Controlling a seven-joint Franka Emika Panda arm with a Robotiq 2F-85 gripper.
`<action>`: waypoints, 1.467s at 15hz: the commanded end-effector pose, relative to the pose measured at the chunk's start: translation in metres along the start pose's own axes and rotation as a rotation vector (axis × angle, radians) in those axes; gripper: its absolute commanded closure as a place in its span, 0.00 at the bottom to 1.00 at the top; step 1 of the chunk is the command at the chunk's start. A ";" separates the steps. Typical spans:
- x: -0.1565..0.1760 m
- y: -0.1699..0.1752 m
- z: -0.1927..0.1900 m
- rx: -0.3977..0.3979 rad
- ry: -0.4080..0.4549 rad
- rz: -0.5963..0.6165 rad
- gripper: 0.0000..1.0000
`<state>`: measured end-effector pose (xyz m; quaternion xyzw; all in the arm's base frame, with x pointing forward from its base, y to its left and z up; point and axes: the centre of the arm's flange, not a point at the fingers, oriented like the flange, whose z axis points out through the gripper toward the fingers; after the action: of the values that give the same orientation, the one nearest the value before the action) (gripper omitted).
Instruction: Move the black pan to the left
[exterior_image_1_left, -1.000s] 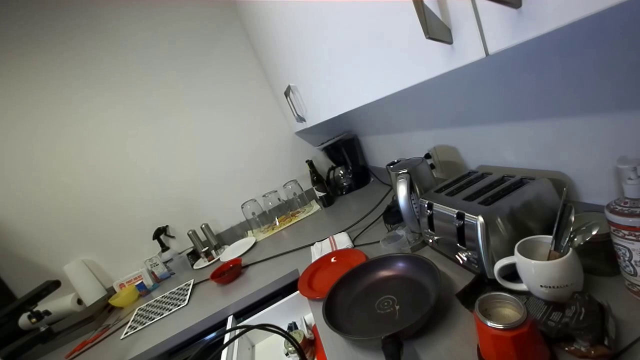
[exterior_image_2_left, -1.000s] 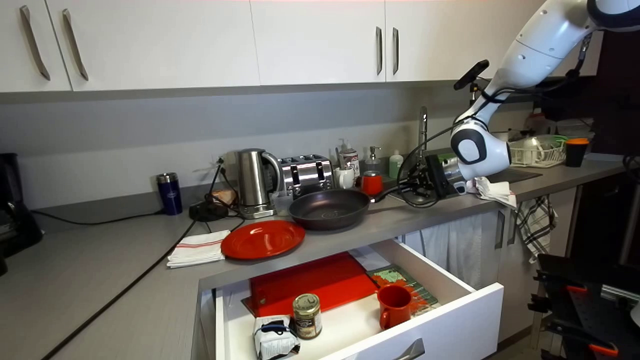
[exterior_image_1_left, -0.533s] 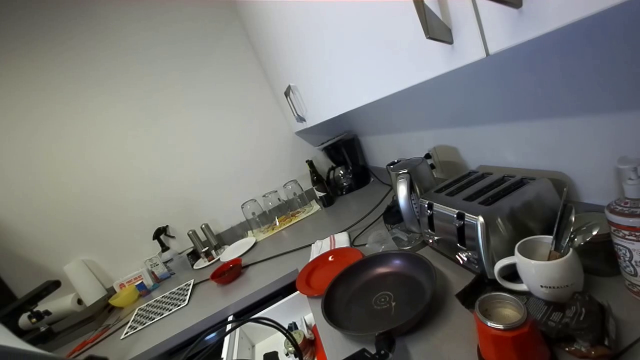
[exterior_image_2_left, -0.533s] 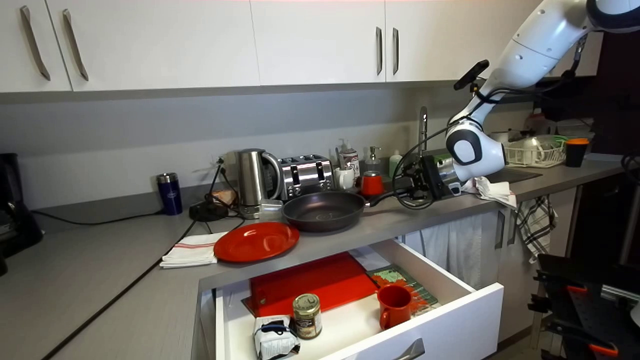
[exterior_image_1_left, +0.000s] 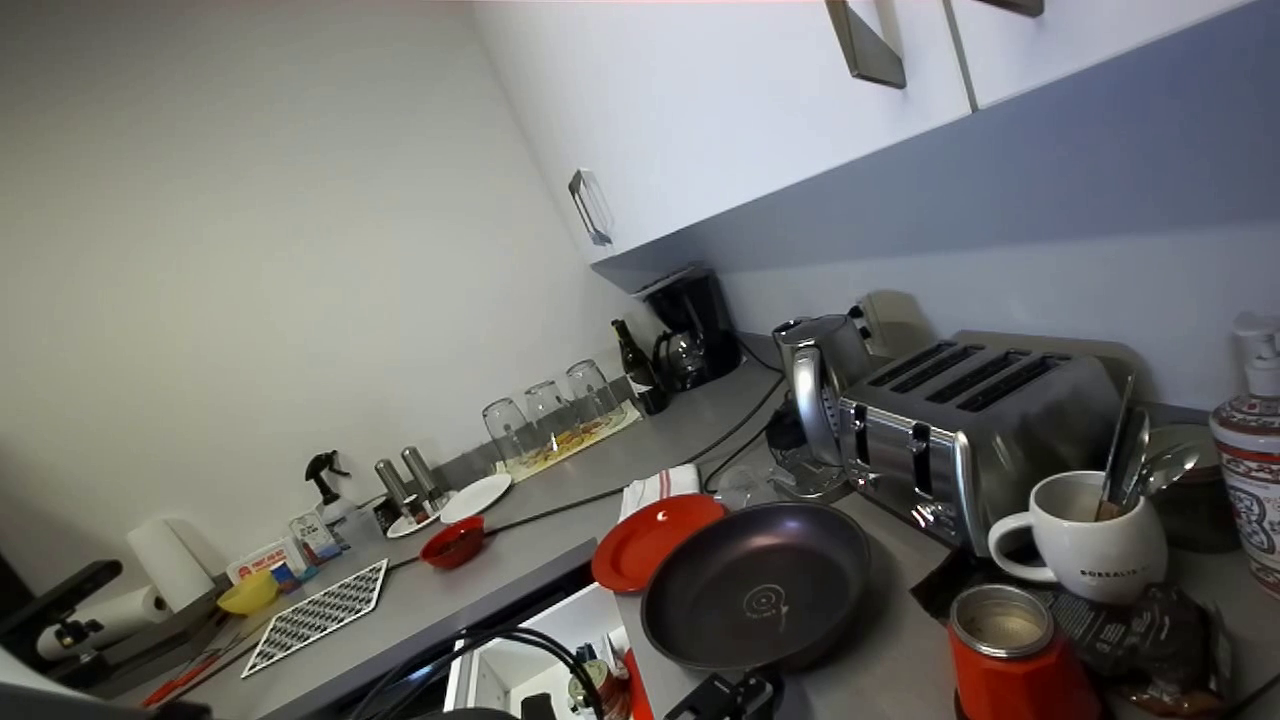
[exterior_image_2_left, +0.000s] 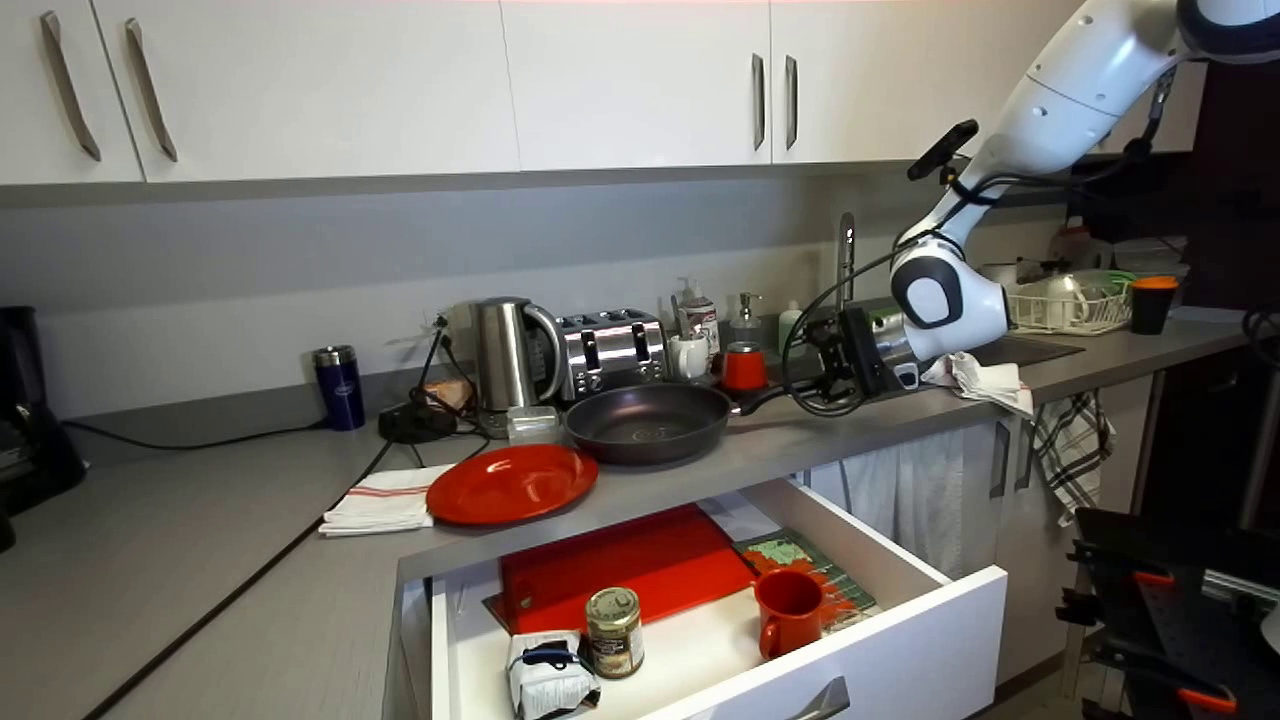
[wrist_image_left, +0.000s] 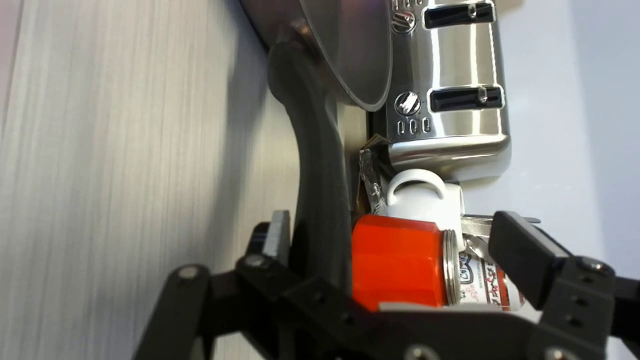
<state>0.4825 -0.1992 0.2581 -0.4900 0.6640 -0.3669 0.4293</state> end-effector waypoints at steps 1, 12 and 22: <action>-0.013 -0.010 -0.020 0.056 -0.038 -0.015 0.00; -0.002 0.023 -0.031 0.053 -0.132 0.027 0.00; 0.063 0.074 -0.025 0.013 -0.069 0.181 0.00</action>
<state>0.4324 -0.2214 0.2023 -0.4542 0.6750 -0.3220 0.4841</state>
